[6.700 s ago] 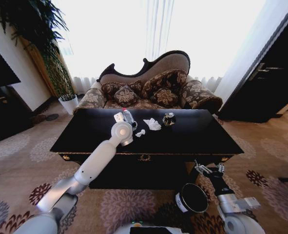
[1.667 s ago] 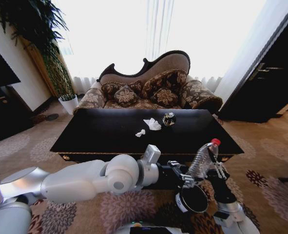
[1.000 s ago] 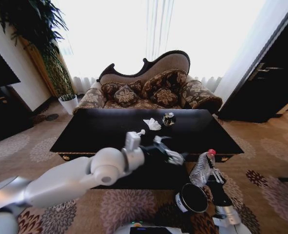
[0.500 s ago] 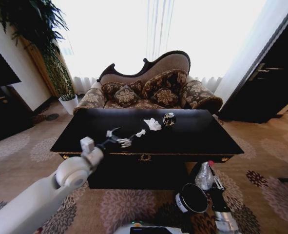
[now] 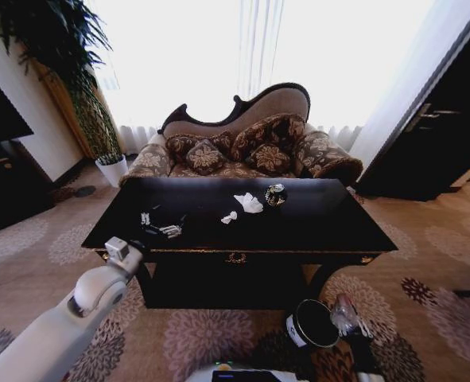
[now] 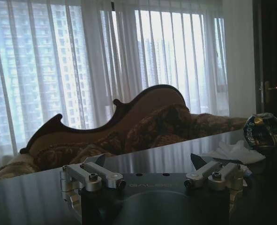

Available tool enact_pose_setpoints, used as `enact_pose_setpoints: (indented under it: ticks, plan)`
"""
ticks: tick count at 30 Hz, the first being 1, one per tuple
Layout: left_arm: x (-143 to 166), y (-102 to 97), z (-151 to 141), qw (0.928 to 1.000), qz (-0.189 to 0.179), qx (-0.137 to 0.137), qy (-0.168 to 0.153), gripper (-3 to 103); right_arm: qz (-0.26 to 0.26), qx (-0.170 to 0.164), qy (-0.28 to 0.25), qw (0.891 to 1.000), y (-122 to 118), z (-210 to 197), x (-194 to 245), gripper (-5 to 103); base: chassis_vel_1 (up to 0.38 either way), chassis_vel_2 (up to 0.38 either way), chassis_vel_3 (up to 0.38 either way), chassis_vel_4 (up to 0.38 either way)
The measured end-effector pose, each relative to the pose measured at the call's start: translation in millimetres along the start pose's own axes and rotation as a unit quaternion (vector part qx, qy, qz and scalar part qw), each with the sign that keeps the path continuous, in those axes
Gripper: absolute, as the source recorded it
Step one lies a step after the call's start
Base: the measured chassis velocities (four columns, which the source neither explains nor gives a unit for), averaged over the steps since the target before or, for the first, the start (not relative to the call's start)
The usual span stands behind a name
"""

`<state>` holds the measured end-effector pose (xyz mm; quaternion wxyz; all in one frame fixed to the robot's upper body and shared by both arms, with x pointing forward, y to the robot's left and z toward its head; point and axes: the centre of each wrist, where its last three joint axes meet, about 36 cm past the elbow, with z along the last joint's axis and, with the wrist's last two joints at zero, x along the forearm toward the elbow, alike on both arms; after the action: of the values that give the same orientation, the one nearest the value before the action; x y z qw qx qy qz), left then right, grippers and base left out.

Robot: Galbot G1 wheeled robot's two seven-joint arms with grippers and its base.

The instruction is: Move to the front of the table and place the trash on the table into the trash bin.

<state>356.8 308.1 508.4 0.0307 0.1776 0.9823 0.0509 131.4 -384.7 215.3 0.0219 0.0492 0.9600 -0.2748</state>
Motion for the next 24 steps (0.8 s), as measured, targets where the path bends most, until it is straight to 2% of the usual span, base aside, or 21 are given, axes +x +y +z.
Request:
enact_pose_setpoints:
  ticks: [7, 10, 15, 16, 17, 20, 24]
  plan:
    - [29.8, 0.9, 12.8, 0.9986, -0.046, 0.02, -0.019, 100, -0.026, -0.016, 0.02, 0.999, 13.9, 13.3, 5.6, 24, 0.0, 0.0, 0.0, 0.0]
    - [37.6, -0.6, 1.6, 0.9973, -0.057, 0.029, -0.036, 100, -0.028, -0.029, 0.031, 0.999, 18.3, 18.0, 10.9, 24, 0.0, 0.0, 0.0, 0.0]
    - [45.8, -3.5, -9.9, 0.9965, -0.061, 0.035, -0.045, 100, -0.027, -0.042, 0.042, 0.998, 21.6, 21.9, 15.3, 24, 0.0, 0.0, 0.0, 0.0]
    - [56.3, -3.2, -14.1, 0.9958, -0.071, 0.036, -0.045, 100, -0.03, -0.05, 0.042, 0.997, 24.2, 23.9, 12.4, 24, 0.0, 0.0, 0.0, 0.0]
    - [83.5, 1.1, -12.5, 0.9946, -0.095, 0.03, -0.029, 100, -0.038, -0.068, 0.046, 0.996, 29.6, 29.4, 7.3, 24, 0.0, 0.0, 0.0, 0.0]
    - [100.6, 1.5, -4.6, 0.9938, -0.104, 0.037, -0.009, 100, -0.038, -0.078, 0.066, 0.994, 32.9, 38.5, 14.3, 24, 0.0, 0.0, 0.0, 0.0]
    - [118.7, 2.3, 4.2, 0.9923, -0.118, 0.039, 0.003, 100, -0.038, -0.097, 0.089, 0.991, 38.3, 42.3, 11.9, 24, 0.0, 0.0, 0.0, 0.0]
